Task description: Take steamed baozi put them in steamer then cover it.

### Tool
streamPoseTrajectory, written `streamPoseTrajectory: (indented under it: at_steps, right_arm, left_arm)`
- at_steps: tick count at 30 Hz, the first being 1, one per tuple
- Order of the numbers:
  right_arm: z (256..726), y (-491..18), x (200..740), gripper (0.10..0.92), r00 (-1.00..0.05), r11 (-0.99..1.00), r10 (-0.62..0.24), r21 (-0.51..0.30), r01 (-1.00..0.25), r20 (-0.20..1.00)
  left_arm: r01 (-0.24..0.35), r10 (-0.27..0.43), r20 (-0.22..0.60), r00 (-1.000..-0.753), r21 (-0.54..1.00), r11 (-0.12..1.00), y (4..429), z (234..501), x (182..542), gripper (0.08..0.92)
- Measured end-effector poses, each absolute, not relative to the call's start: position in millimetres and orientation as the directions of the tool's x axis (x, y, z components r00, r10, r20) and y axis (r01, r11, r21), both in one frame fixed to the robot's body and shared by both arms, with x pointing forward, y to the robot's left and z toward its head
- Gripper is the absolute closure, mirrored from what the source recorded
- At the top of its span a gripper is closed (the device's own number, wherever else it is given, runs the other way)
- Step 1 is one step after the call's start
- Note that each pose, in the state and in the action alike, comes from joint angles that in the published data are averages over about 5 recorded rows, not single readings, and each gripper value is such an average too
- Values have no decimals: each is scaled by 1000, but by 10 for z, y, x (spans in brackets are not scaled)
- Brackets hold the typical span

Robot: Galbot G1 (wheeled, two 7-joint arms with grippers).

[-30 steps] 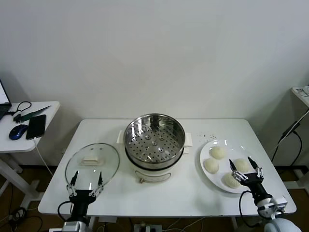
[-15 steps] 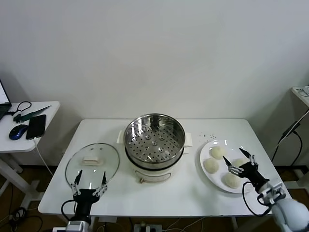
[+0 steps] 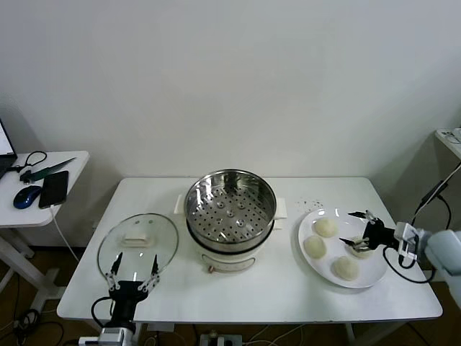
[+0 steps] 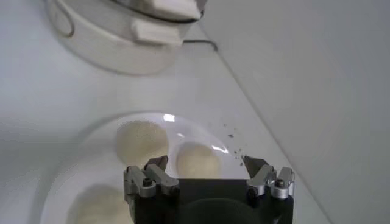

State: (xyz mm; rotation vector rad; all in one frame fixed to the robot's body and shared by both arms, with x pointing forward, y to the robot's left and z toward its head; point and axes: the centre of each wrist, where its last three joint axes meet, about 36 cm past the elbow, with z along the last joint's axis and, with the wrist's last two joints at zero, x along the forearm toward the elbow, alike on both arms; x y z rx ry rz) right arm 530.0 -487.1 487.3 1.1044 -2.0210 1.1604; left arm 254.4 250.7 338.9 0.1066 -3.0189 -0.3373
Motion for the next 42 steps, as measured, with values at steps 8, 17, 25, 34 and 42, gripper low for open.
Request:
streamPoseTrajectory:
  at_steps: [8,17,25,34,42]
  right_arm:
    - [5084,-4672,5899,200,-370,143,-288,-343,-929,883]
    - [5027,-4360,6406,200,-262,59,-191,-255,-965,946]
    - [4887,-4107,6723,200,-215,26,-131,-213,-977,968]
    - [4668,-3902,6898,200,-175,6,-91,-175,-984,980]
    - [4541,-3840,6945,200,-156,6,-75,-156,-988,985]
  left_arm:
    - [-60,-84,99,-992,219,974,2515,3384,2576,177]
    - [-66,-92,108,-990,226,972,2569,3385,2596,177]
    - [-70,-97,108,-989,228,971,2584,3402,2644,177]
    - [-74,-102,112,-988,235,969,2622,3419,2670,177]
    - [-78,-108,119,-987,236,969,2640,3405,2664,177]
